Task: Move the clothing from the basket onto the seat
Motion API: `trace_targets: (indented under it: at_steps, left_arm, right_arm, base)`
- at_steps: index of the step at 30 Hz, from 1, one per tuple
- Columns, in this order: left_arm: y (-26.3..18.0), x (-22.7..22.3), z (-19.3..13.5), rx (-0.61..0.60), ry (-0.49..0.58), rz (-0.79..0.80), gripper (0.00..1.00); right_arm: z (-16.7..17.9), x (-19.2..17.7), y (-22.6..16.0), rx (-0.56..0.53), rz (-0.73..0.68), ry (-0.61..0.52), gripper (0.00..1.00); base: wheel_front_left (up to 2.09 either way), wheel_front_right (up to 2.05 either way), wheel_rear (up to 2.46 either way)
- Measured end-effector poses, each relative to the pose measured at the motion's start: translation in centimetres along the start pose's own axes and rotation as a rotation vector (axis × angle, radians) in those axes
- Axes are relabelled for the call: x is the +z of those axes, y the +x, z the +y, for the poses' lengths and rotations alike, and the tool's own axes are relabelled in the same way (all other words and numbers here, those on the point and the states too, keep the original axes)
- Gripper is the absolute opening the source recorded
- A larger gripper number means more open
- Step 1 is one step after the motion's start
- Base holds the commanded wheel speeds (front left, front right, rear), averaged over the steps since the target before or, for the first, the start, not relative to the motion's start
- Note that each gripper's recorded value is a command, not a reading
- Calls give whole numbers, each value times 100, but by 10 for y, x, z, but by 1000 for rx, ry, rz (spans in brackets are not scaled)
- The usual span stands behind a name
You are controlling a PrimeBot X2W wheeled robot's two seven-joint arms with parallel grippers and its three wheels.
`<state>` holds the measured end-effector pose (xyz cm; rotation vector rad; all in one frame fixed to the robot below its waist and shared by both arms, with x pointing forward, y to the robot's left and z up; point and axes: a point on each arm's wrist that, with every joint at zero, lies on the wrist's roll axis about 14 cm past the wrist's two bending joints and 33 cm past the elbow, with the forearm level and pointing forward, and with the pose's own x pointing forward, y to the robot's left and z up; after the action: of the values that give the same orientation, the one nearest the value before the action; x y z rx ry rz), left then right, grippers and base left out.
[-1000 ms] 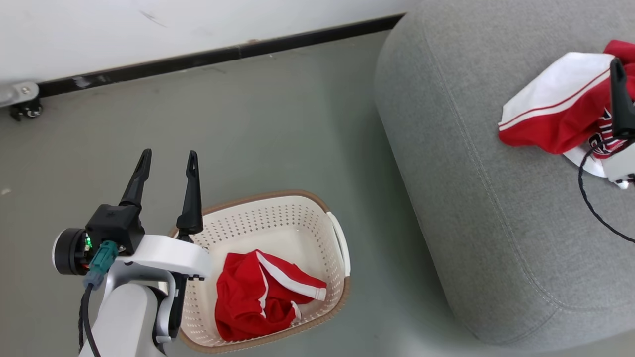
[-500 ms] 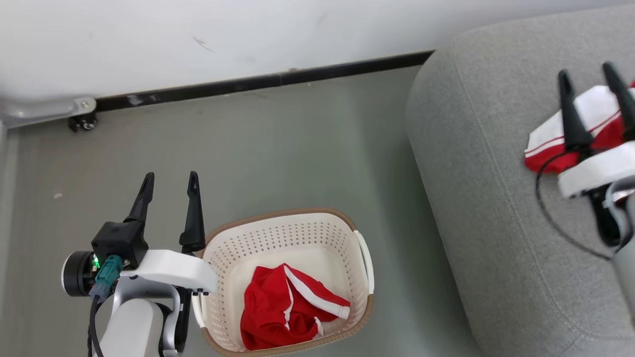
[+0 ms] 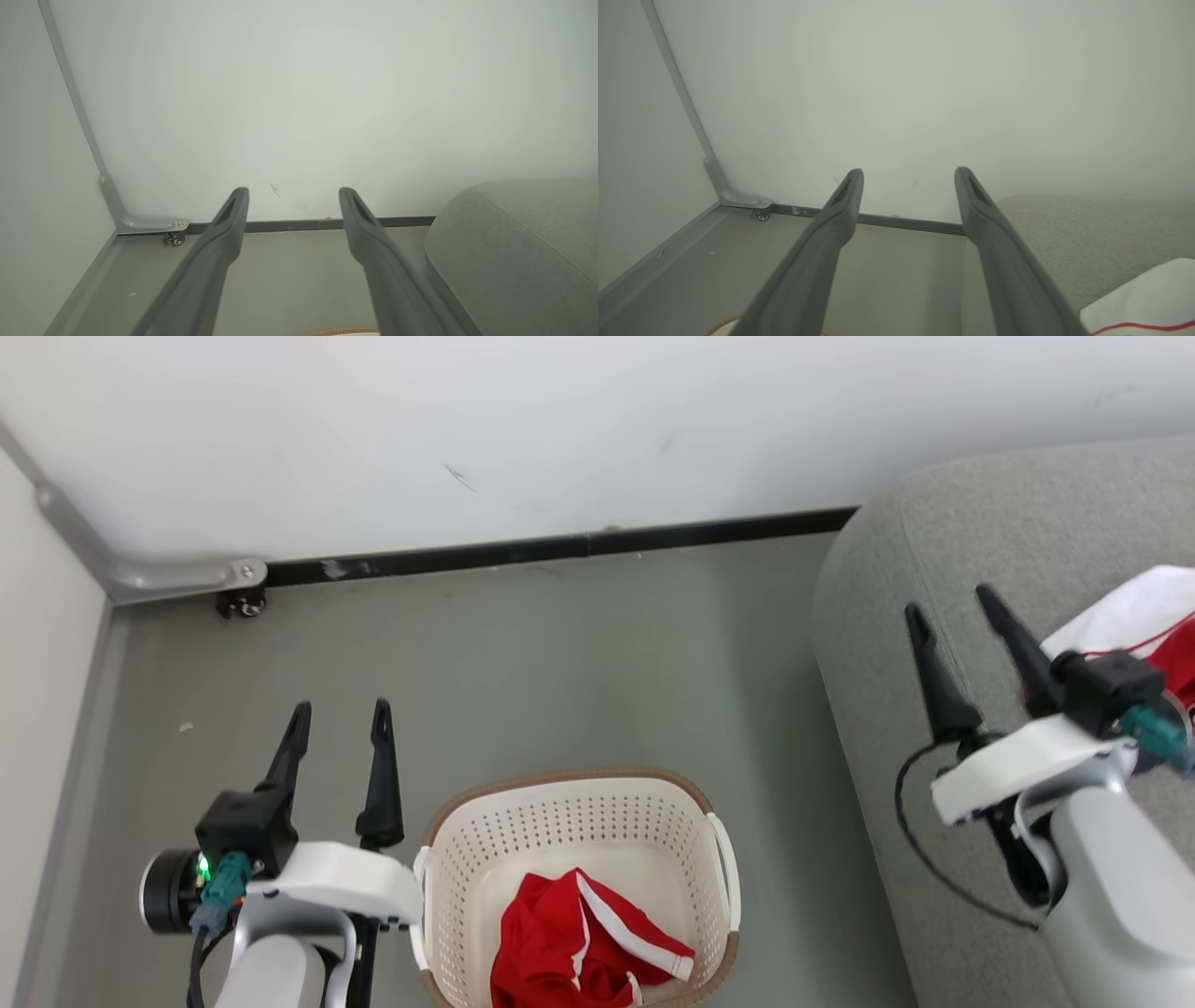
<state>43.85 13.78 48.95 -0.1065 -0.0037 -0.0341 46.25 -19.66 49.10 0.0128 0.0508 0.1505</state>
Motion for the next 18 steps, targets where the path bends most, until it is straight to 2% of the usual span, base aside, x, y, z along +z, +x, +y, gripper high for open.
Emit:
trace_targets:
  at_steps: [18]
  left_arm:
    - [-42, 5, 17, 52, 20, -4, 100]
  right_arm:
    - [33, -23, -39, 10, 34, 58, 100]
  base:
    - [0, 0, 0]
